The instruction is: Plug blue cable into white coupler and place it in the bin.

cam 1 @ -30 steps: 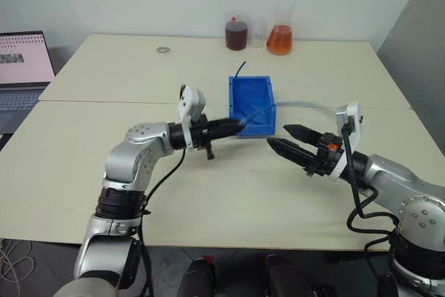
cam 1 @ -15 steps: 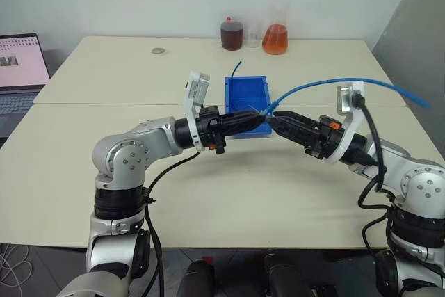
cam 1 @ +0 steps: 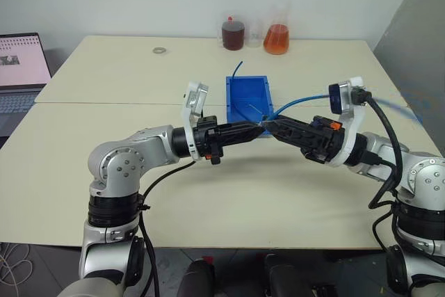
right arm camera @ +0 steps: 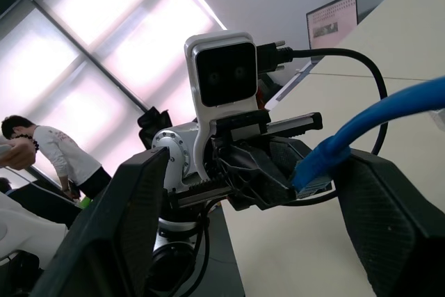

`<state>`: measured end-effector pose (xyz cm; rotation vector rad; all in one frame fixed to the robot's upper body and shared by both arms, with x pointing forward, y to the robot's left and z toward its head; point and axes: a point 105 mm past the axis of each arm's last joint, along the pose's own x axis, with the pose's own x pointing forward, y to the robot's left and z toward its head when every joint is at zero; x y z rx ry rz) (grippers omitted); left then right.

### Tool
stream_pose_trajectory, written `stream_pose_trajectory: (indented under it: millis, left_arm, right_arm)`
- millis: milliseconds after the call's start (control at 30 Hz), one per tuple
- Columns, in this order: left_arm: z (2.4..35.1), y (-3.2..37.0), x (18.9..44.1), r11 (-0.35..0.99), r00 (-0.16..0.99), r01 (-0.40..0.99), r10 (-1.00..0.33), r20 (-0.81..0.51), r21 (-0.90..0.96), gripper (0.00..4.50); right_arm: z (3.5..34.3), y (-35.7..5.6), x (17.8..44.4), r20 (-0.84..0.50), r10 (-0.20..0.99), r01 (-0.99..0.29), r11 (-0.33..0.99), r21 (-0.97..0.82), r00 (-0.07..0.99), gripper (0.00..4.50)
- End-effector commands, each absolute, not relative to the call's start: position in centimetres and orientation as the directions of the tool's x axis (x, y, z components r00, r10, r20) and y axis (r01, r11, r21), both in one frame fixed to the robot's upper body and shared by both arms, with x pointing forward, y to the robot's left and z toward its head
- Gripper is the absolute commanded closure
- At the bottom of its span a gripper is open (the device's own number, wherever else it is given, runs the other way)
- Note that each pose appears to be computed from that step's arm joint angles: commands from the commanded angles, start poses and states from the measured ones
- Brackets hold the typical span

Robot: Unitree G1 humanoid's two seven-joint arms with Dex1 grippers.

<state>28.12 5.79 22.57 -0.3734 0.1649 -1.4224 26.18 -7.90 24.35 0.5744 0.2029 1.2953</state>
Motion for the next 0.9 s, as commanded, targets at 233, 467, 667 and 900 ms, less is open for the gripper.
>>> stream_pose_trajectory:
  millis: [233, 467, 667, 900]
  left_arm:
    - [23.6, 5.7, 27.4, 0.074, 0.121, 0.95, -0.983, 0.136, -0.305, 4.25]
    - [23.7, 5.6, 27.4, 0.083, 0.128, 0.954, -0.982, 0.141, -0.289, 4.25]
    - [23.7, 6.0, 27.4, 0.092, 0.14, 0.954, -0.979, 0.151, -0.287, 3.44]
    - [23.9, 7.8, 27.2, 0.132, 0.183, 0.945, -0.972, 0.146, -0.3, 2.03]
  right_arm:
    - [25.3, -8.3, 26.1, 0.214, 0.94, -0.861, 0.13, 0.492, 0.264, 3.09]
    - [25.1, -8.5, 26.0, 0.208, 0.942, -0.858, 0.132, 0.496, 0.265, 4.3]
    - [24.8, -8.5, 26.3, 0.19, 0.939, -0.858, 0.163, 0.487, 0.287, 4.3]
    - [25.0, -8.9, 27.0, 0.178, 0.928, -0.862, 0.215, 0.459, 0.326, 4.3]
